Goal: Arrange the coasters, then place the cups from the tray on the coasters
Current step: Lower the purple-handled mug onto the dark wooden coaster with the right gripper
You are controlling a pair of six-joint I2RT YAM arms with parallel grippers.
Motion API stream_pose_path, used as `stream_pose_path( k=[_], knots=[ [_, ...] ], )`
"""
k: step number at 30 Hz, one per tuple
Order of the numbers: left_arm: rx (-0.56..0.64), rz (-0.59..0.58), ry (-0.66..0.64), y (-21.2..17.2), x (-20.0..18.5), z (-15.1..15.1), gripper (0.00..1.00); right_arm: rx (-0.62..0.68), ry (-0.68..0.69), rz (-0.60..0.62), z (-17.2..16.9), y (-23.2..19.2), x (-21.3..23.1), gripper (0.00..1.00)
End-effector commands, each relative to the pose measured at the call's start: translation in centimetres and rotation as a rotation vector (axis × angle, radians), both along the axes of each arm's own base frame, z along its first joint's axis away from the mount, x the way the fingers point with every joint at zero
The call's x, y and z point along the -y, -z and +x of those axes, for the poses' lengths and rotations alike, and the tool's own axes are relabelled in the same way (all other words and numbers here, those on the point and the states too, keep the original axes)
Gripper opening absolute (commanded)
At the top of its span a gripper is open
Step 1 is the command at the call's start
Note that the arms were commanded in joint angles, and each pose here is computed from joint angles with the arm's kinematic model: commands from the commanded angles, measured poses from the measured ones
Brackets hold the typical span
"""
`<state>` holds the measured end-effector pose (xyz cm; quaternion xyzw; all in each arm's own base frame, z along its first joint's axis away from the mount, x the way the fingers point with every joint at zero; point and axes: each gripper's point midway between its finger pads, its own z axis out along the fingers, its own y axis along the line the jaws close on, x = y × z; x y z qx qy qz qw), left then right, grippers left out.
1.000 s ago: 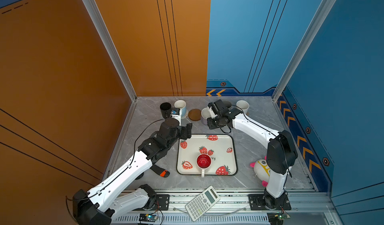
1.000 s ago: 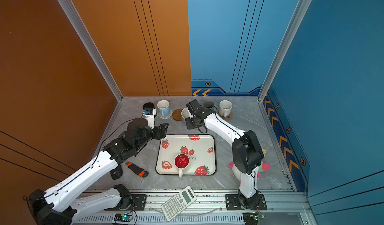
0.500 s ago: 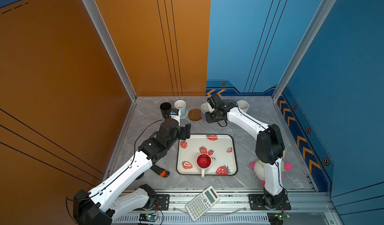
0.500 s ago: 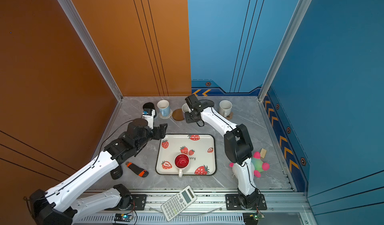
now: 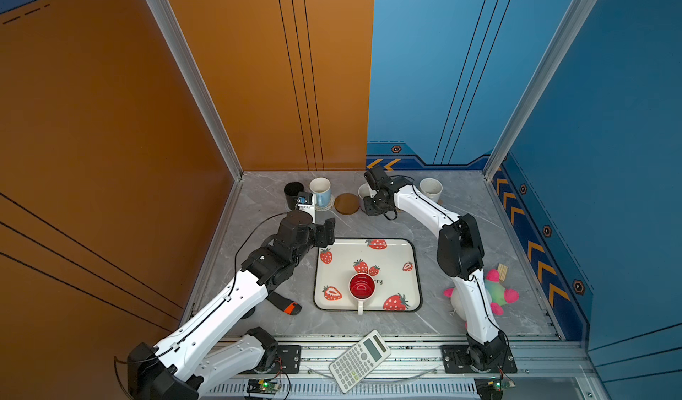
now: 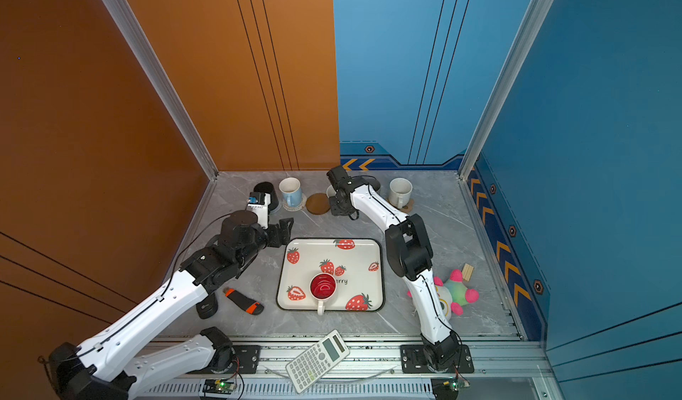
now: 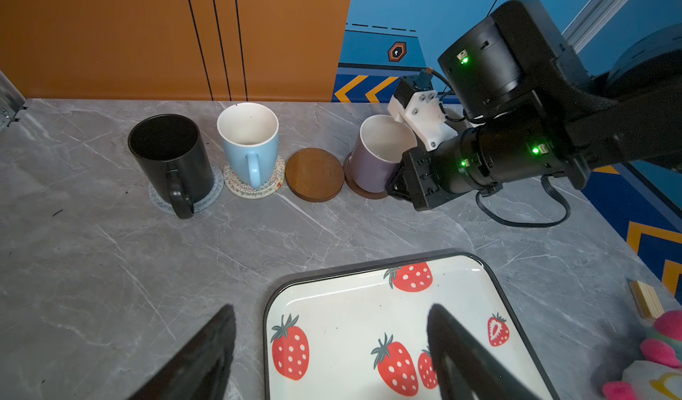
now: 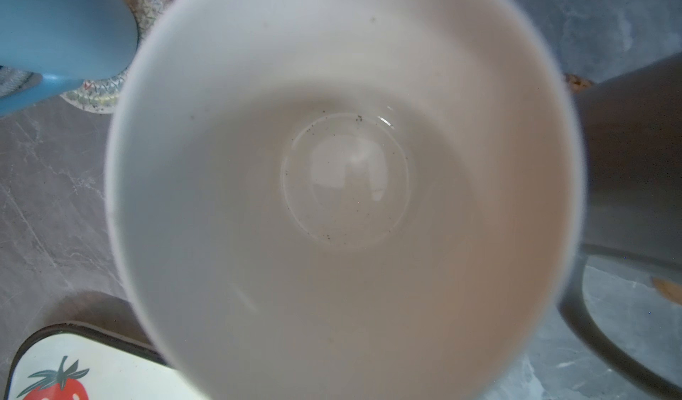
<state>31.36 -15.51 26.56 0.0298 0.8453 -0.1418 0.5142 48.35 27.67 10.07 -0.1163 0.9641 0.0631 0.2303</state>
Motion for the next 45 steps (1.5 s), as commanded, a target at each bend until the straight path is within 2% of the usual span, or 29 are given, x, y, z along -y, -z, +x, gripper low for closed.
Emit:
stream_pose_path(
  k=[1,14,45],
  knots=[
    [0.006,-0.004,0.014,0.2,0.0,0.1,0.82,0.07,0.038,0.002,1.9,-1.9,0.9,0.0],
    [0.001,-0.008,0.012,0.4,-0.1,0.2,0.82,0.042,0.067,0.016,3.0,-0.3,1.5,0.0],
    [-0.008,-0.004,0.009,0.7,-0.2,0.1,0.82,0.036,0.085,0.047,3.7,0.8,1.0,0.0]
  ],
)
